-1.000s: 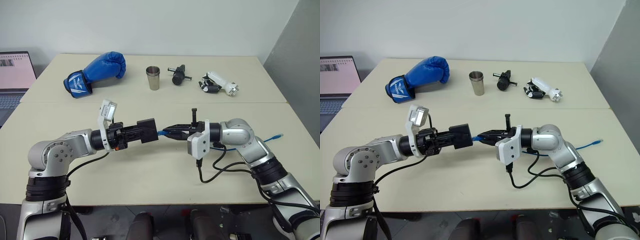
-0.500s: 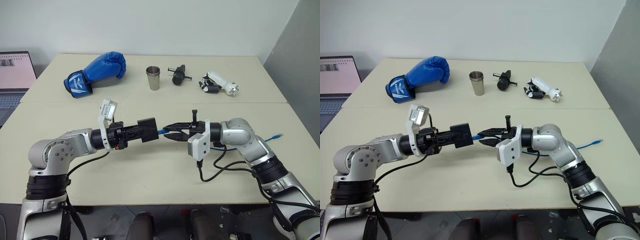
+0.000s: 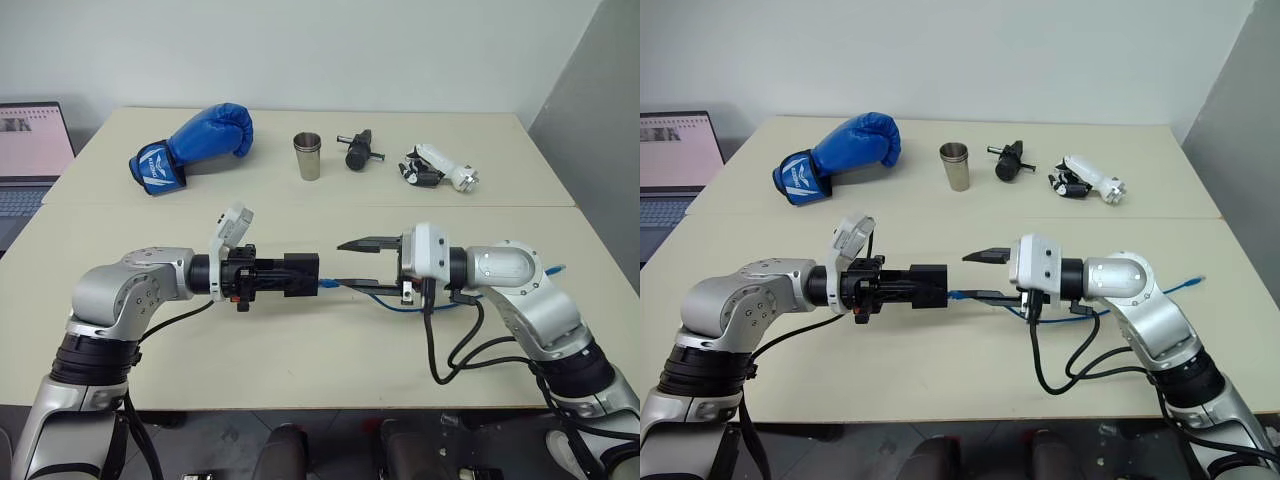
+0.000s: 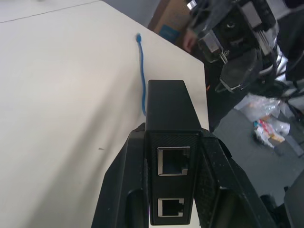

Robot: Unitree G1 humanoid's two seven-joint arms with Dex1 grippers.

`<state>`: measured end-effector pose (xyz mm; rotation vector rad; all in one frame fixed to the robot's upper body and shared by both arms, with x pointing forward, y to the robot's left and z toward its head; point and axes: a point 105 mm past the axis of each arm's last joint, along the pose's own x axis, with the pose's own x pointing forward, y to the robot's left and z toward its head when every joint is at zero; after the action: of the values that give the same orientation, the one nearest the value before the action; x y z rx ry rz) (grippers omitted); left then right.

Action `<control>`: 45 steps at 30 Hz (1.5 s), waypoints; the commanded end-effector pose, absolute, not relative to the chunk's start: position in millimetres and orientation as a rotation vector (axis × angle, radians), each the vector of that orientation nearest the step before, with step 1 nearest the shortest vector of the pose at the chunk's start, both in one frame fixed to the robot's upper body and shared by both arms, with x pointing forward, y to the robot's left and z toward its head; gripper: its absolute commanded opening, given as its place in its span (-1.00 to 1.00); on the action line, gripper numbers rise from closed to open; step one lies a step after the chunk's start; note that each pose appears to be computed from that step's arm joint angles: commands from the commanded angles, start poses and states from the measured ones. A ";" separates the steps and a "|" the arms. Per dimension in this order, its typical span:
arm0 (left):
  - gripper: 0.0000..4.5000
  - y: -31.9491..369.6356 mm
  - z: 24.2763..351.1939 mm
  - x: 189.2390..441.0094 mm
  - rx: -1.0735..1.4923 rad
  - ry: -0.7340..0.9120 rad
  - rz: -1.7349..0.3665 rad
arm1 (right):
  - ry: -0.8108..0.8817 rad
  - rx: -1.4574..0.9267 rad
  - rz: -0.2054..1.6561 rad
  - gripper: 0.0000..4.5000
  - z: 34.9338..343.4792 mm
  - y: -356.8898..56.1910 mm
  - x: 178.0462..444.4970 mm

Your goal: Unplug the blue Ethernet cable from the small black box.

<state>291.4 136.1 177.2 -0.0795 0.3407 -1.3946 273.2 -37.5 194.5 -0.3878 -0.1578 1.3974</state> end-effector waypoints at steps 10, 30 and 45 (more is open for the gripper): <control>-0.64 142.0 194.9 291.9 0.016 0.269 -1.438 | 0.053 -0.075 1.361 0.00 189.9 -28.7 286.0; -0.64 144.0 194.9 293.4 0.010 0.265 -1.439 | 0.140 -0.022 1.439 0.00 181.7 -13.5 283.4; -0.64 141.7 194.0 293.6 0.013 0.266 -1.442 | 0.172 -0.028 1.450 0.00 176.2 -6.4 285.7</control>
<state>294.5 142.4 185.6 -0.0083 0.3022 -1.4269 288.2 -11.1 164.7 -0.0202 0.2107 1.4177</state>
